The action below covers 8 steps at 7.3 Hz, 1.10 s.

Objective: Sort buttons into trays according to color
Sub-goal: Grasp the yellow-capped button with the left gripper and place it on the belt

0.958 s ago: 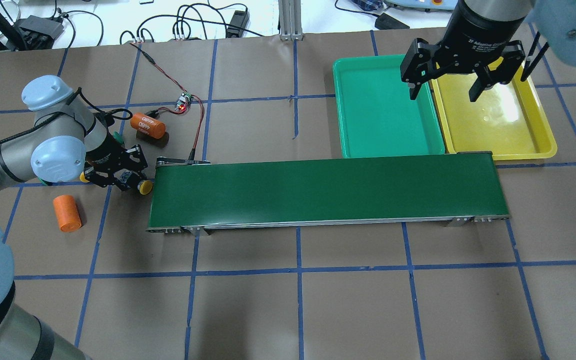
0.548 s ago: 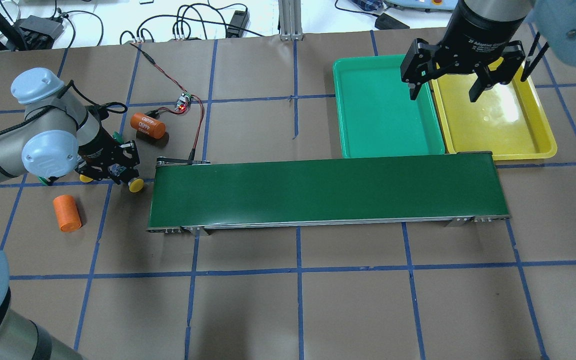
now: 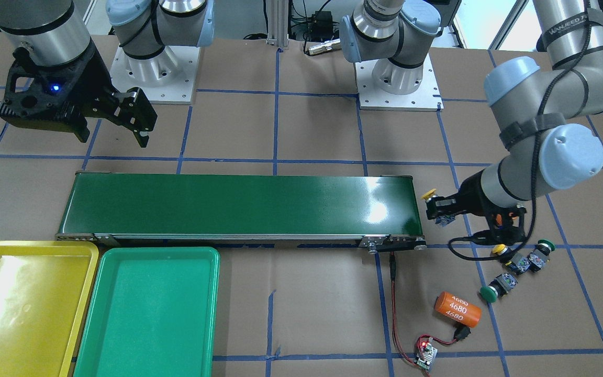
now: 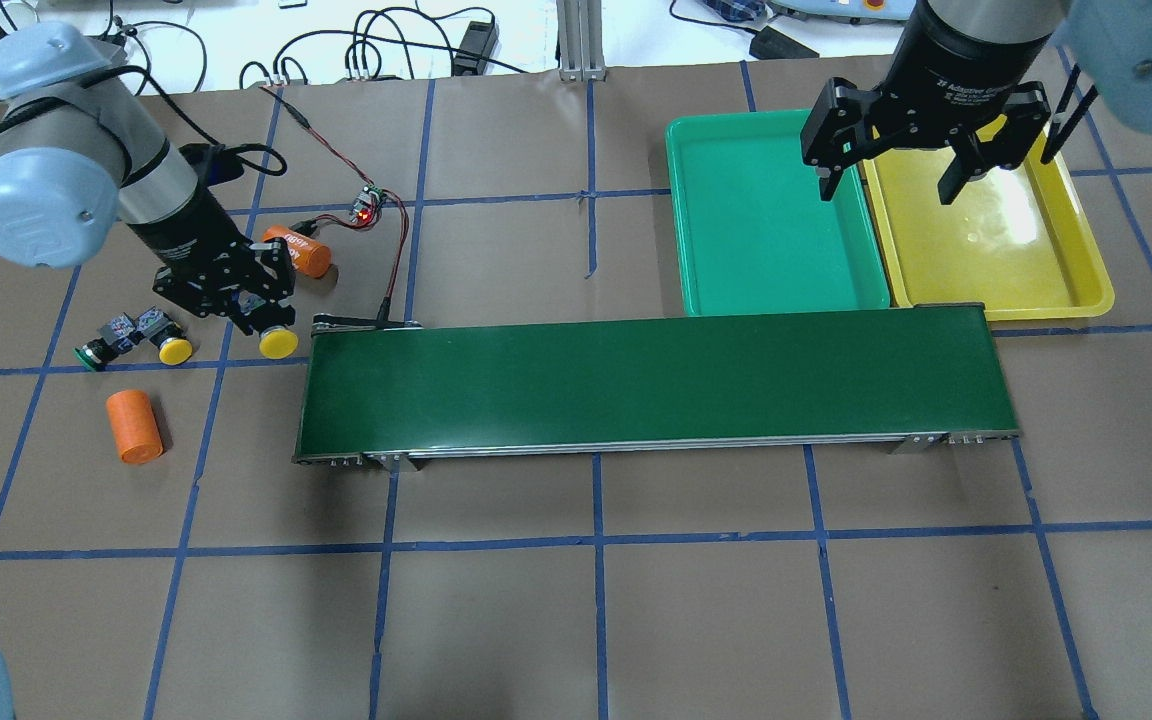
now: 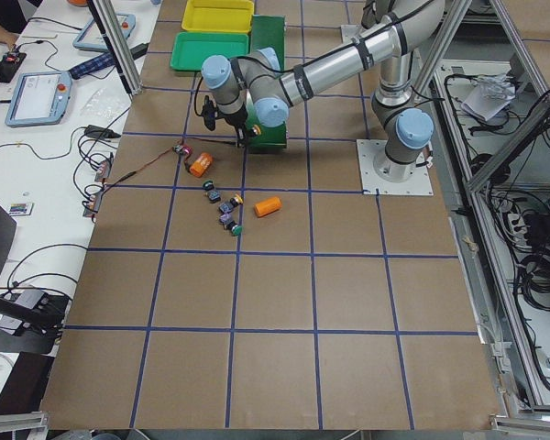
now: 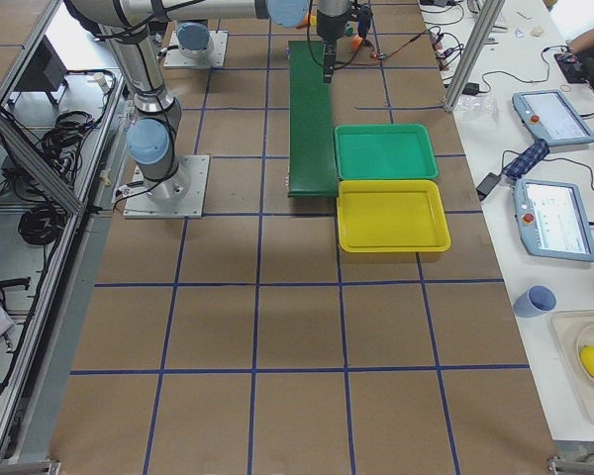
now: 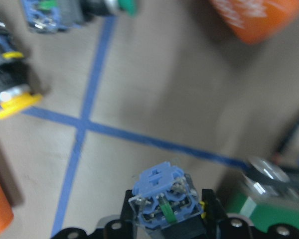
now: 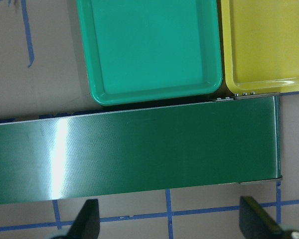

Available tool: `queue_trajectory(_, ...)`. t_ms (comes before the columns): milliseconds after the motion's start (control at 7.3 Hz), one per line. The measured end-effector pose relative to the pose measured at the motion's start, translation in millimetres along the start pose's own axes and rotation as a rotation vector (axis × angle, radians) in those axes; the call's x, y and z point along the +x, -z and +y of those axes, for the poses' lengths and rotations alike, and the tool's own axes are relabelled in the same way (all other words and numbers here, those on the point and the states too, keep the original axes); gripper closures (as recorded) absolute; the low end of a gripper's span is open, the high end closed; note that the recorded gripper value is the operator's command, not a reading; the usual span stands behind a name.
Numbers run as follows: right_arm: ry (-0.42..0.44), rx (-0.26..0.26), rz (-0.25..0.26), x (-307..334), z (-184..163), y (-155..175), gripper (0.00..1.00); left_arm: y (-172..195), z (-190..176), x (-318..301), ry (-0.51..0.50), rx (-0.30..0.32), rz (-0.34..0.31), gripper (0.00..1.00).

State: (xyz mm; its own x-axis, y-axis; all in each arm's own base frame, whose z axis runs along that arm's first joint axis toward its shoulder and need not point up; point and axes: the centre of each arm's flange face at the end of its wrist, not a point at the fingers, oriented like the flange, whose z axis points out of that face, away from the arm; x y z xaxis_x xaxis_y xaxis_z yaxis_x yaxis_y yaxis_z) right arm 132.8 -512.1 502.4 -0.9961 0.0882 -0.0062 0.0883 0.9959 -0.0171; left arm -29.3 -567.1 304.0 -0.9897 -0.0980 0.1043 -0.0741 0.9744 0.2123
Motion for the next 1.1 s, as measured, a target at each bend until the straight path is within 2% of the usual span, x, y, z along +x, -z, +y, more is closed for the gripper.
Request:
queue_trajectory(274, 0.000, 0.000, 0.000, 0.2, -0.1, 0.0, 0.00, -10.0, 24.8, 81.8, -0.210, -0.027, -0.082, 1.00)
queue_trajectory(548, -0.001, 0.000, -0.001, 0.3, -0.1, 0.0, 0.00, -36.3, 31.5, 110.2, -0.333, -0.052, -0.107, 1.00)
queue_trajectory(685, -0.001, 0.000, -0.001, 0.2, -0.1, 0.0, 0.00, -49.0, 32.2, 112.1, -0.367, -0.043, -0.111, 1.00)
queue_trajectory(821, -0.001, -0.001, -0.001, 0.0, -0.2, -0.2, 0.00, -60.0, 31.8, 111.1, -0.379, -0.019, -0.115, 0.87)
queue_trajectory(958, -0.001, -0.001, -0.001, 0.0, -0.3, -0.4, 0.00, -71.6, 34.4, 109.7, -0.380, -0.014, -0.115, 0.09)
queue_trajectory(1095, 0.000, 0.000, -0.001, 0.0, 0.0, 0.0, 0.00, -79.6, 37.2, 108.7, -0.380, -0.015, -0.113, 0.00)
